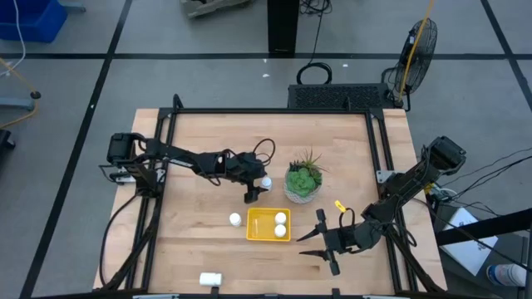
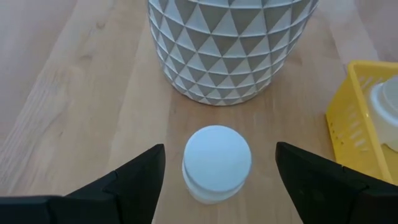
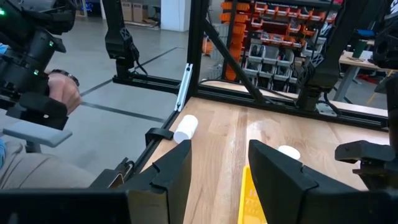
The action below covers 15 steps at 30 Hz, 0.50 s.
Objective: Pick and place pill bottles into a basket
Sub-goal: Put the top white pill bottle into the yellow bin
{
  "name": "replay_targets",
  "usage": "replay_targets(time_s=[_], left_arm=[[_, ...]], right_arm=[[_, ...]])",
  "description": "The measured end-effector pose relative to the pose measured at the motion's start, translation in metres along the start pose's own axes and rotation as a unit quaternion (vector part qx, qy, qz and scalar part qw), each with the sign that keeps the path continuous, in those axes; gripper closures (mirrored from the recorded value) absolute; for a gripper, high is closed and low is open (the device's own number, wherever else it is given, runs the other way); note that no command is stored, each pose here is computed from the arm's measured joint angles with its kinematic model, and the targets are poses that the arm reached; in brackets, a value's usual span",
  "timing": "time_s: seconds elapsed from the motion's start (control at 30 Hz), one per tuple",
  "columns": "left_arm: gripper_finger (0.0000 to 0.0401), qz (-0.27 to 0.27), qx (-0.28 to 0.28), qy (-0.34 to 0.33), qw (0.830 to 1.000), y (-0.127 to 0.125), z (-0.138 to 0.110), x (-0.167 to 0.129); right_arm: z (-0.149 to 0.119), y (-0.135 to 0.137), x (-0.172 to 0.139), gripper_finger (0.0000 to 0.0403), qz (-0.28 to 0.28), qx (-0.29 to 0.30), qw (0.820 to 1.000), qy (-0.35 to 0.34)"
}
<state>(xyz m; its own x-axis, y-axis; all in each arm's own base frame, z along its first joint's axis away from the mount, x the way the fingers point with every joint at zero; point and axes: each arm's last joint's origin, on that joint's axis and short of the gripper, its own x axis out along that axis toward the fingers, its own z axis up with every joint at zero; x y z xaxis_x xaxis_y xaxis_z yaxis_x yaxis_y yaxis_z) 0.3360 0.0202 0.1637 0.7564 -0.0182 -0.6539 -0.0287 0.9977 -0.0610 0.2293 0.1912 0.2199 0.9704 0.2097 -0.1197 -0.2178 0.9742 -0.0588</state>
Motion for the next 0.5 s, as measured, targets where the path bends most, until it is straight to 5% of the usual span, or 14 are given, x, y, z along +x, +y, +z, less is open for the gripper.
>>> replay_targets(time_s=[0.3, 0.5], left_arm=[[0.0167, -0.006, 0.007, 0.000, 1.000, -0.0004, 0.0000, 0.0000], [0.0182, -0.007, 0.017, 0.000, 1.000, -0.0010, 0.0000, 0.0001]], right_arm=[[0.0000, 0.0001, -0.0001, 0.0252, 0.000, 0.000, 1.000, 0.000], [0.0008, 0.0002, -0.0002, 0.0252, 0.001, 0.002, 1.000, -0.004]])
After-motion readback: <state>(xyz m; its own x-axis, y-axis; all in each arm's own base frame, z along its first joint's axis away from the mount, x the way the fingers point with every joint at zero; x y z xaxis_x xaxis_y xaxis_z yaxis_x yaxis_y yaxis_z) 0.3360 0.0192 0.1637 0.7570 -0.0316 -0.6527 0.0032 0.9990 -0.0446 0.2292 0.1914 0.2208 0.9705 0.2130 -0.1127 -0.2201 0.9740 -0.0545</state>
